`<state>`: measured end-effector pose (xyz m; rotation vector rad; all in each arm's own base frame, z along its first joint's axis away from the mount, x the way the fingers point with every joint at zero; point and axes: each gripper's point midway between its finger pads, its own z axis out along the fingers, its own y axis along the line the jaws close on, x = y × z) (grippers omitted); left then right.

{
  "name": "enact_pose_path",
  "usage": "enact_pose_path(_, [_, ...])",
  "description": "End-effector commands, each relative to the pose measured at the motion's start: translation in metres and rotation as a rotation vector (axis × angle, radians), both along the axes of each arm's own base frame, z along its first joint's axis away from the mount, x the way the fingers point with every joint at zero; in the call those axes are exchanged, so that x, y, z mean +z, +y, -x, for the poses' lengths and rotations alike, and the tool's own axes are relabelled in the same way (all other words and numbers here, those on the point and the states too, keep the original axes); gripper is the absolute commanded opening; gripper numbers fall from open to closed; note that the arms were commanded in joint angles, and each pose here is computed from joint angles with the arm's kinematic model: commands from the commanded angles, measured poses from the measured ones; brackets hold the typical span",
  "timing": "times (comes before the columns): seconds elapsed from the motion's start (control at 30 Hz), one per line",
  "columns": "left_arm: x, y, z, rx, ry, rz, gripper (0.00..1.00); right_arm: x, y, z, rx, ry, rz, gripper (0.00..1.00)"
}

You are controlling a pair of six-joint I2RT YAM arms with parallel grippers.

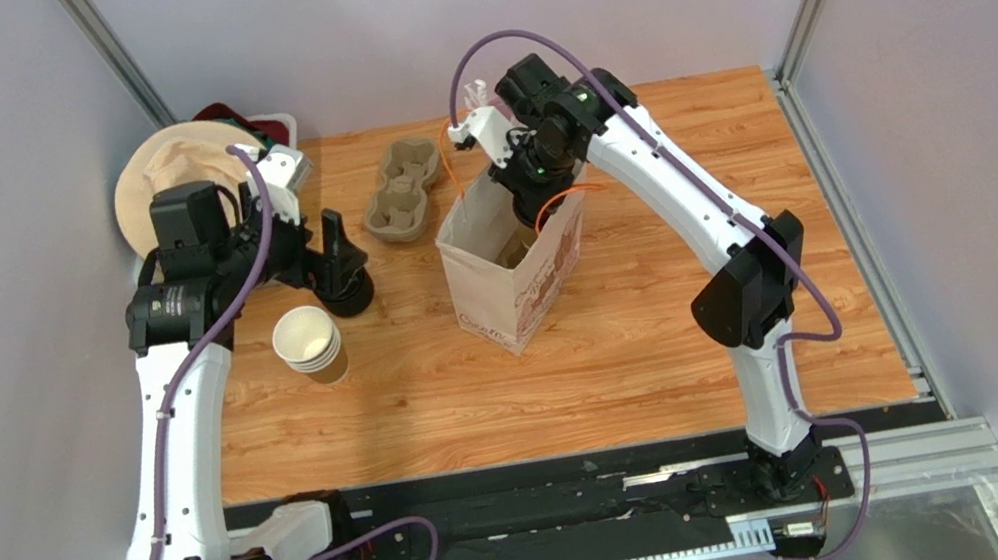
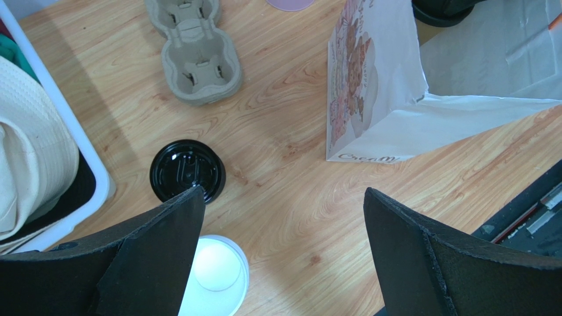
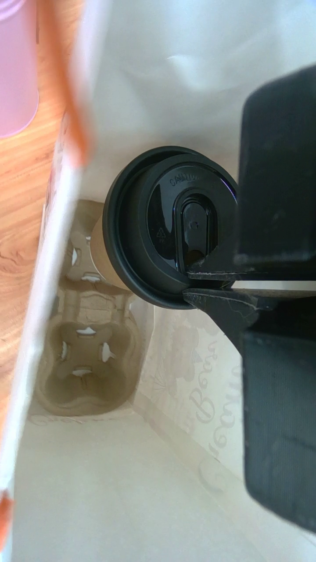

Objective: Pack the takeout coffee

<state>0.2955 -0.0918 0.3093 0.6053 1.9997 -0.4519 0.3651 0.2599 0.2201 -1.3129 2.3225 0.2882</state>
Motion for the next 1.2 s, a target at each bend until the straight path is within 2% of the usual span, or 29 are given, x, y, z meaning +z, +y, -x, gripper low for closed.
enact_pose_path(0.0, [0.012,-0.001,0.000,-0.004,-0.051,0.022,0.99,0.015,-0.006,0.006,-0.050,0.031,-0.030,0.00])
enact_pose_path(0.43, [0.011,-0.001,-0.001,-0.001,-0.046,0.028,0.99,0.038,0.001,0.003,-0.047,-0.001,-0.098,0.00])
enact_pose_path(0.83, [0.009,0.000,-0.002,0.002,-0.044,0.028,0.99,0.012,0.003,-0.017,-0.092,0.029,-0.072,0.00])
enact_pose_path(1.17, [0.009,0.001,-0.003,0.002,-0.043,0.030,0.99,-0.013,-0.011,-0.003,-0.101,0.100,0.010,0.00])
